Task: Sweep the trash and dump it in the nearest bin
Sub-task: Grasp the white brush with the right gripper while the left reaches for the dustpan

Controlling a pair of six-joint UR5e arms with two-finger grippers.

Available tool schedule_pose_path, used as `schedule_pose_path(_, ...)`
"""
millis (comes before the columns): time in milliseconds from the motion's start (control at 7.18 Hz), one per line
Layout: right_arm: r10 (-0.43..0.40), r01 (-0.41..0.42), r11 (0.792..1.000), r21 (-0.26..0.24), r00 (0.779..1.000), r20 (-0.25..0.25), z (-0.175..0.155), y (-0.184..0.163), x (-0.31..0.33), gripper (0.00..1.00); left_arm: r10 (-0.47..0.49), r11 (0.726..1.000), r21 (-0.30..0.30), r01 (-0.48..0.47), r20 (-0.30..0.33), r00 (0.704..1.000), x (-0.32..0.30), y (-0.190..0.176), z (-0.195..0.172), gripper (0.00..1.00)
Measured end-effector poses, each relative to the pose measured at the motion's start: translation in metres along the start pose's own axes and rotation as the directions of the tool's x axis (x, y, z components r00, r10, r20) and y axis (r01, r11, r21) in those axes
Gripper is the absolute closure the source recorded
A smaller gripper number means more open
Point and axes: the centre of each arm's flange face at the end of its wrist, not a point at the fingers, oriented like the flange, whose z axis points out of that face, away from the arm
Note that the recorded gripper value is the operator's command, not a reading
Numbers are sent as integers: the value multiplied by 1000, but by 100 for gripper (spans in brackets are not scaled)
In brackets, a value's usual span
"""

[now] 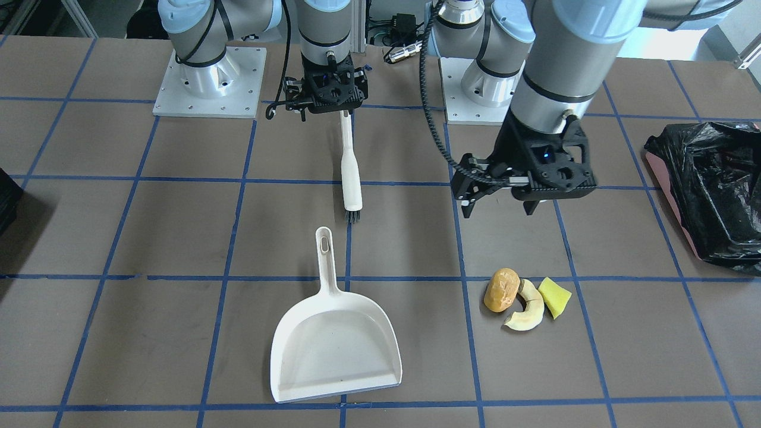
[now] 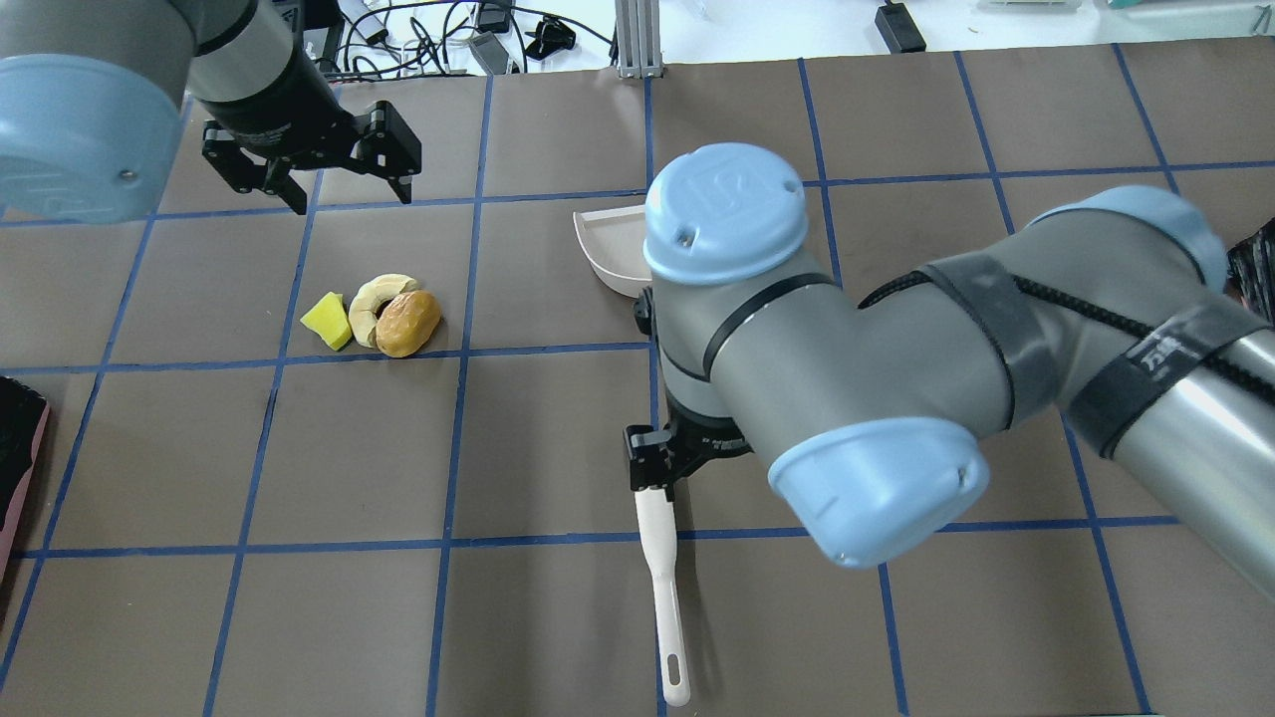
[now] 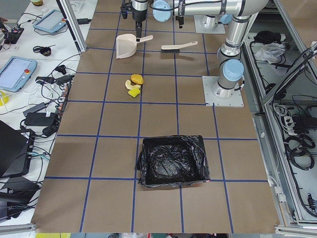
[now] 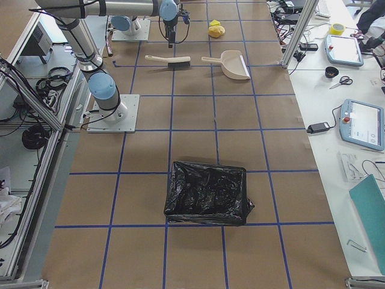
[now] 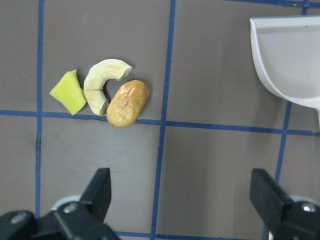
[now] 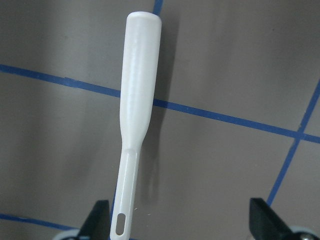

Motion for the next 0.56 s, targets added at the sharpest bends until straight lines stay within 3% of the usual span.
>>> schedule_pose_path(279,-31,31,999,21,999,10,61,36,-21,0,6,1000,-3,-6,-24,1000,73,5,23,0)
schedule_pose_path(557,-37,37,999,-3,999,12,99,58,-25,0,1,1000,-29,-2,-31,1000,136,15,59,0)
